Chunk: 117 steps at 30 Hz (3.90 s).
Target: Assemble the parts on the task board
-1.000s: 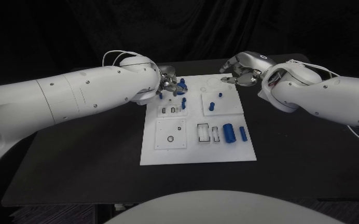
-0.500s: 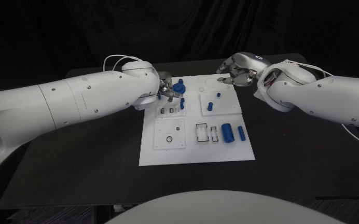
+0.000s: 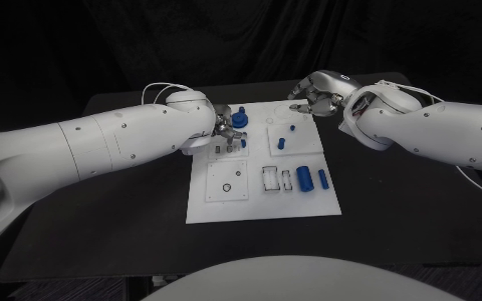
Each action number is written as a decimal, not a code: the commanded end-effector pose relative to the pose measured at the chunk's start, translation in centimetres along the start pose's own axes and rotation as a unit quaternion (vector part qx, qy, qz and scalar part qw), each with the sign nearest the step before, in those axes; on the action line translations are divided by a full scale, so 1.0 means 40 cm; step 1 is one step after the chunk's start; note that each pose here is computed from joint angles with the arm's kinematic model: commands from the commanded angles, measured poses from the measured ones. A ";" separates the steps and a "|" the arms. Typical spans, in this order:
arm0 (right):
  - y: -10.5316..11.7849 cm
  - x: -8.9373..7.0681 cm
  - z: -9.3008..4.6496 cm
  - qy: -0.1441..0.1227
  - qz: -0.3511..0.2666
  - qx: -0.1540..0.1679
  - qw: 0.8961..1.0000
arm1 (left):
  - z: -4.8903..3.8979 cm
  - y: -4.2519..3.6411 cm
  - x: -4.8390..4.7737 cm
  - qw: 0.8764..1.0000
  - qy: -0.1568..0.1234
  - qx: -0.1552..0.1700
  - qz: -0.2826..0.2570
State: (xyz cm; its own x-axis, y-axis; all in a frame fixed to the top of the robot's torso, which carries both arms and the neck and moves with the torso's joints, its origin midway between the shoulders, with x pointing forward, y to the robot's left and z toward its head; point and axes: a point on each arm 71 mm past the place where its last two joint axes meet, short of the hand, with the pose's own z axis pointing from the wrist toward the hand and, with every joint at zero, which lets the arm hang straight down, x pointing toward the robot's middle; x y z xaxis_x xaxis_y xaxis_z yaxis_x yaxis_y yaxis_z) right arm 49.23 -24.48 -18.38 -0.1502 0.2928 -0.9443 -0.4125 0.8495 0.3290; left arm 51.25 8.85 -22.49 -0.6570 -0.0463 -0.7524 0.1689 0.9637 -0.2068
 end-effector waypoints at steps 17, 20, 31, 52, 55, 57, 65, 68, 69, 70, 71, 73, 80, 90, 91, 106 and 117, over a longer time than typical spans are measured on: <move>-0.006 0.008 -0.001 0.007 0.001 0.006 1.000 | 0.012 -0.021 0.003 0.999 -0.012 0.035 -0.009; -0.007 0.009 -0.001 0.010 0.001 0.009 1.000 | 0.013 -0.022 0.002 0.999 -0.015 0.038 -0.010; -0.009 0.014 0.002 0.018 0.000 0.015 1.000 | 0.018 -0.025 0.007 0.999 -0.008 0.037 -0.007; -0.009 0.017 0.003 0.024 0.000 0.017 1.000 | 0.031 -0.023 0.018 0.999 -0.006 0.032 -0.011; -0.009 0.017 0.002 0.025 0.000 0.018 1.000 | 0.033 -0.024 0.019 0.999 -0.006 0.033 -0.011; -0.010 0.017 0.002 0.026 0.000 0.018 1.000 | 0.035 -0.024 0.020 0.999 -0.006 0.033 -0.011; -0.010 0.018 0.002 0.028 0.000 0.020 0.999 | 0.041 -0.022 0.023 0.999 -0.007 0.034 -0.013; -0.010 0.019 0.002 0.029 0.000 0.020 0.999 | 0.043 -0.023 0.025 0.999 -0.005 0.034 -0.013; -0.010 0.019 0.002 0.030 0.000 0.021 0.999 | 0.044 -0.023 0.026 0.999 -0.004 0.035 -0.013; -0.010 0.019 0.002 0.030 0.000 0.021 0.999 | 0.044 -0.023 0.026 0.999 -0.004 0.035 -0.013; -0.010 0.019 0.002 0.031 0.000 0.021 0.999 | 0.045 -0.023 0.027 0.999 -0.004 0.035 -0.013; -0.011 0.019 0.001 0.031 0.000 0.022 0.999 | 0.046 -0.023 0.027 0.999 -0.004 0.037 -0.013; -0.012 0.020 0.001 0.034 0.000 0.024 0.999 | 0.048 -0.020 0.029 0.999 -0.002 0.039 -0.013; -0.013 0.022 0.003 0.038 -0.001 0.028 0.999 | 0.047 -0.022 0.032 0.999 0.000 0.045 -0.013; -0.013 0.022 0.003 0.038 -0.001 0.028 0.999 | 0.048 -0.021 0.032 0.999 0.000 0.045 -0.013; -0.019 0.024 0.002 0.044 -0.002 0.035 0.998 | 0.039 -0.015 0.037 0.999 0.000 0.048 -0.015; -0.023 0.027 -0.001 0.050 -0.002 0.039 0.998 | 0.034 0.004 0.036 0.999 -0.005 0.043 -0.020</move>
State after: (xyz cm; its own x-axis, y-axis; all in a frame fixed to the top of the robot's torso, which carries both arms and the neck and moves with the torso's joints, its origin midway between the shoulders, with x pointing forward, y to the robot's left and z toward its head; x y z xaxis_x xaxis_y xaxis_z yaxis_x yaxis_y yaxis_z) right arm 49.46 -24.77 -19.45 -0.2257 0.2547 -0.9403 -0.3621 0.8741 0.3237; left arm 51.40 8.70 -24.48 -0.6622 -0.0771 -0.7454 0.2009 0.9400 -0.2757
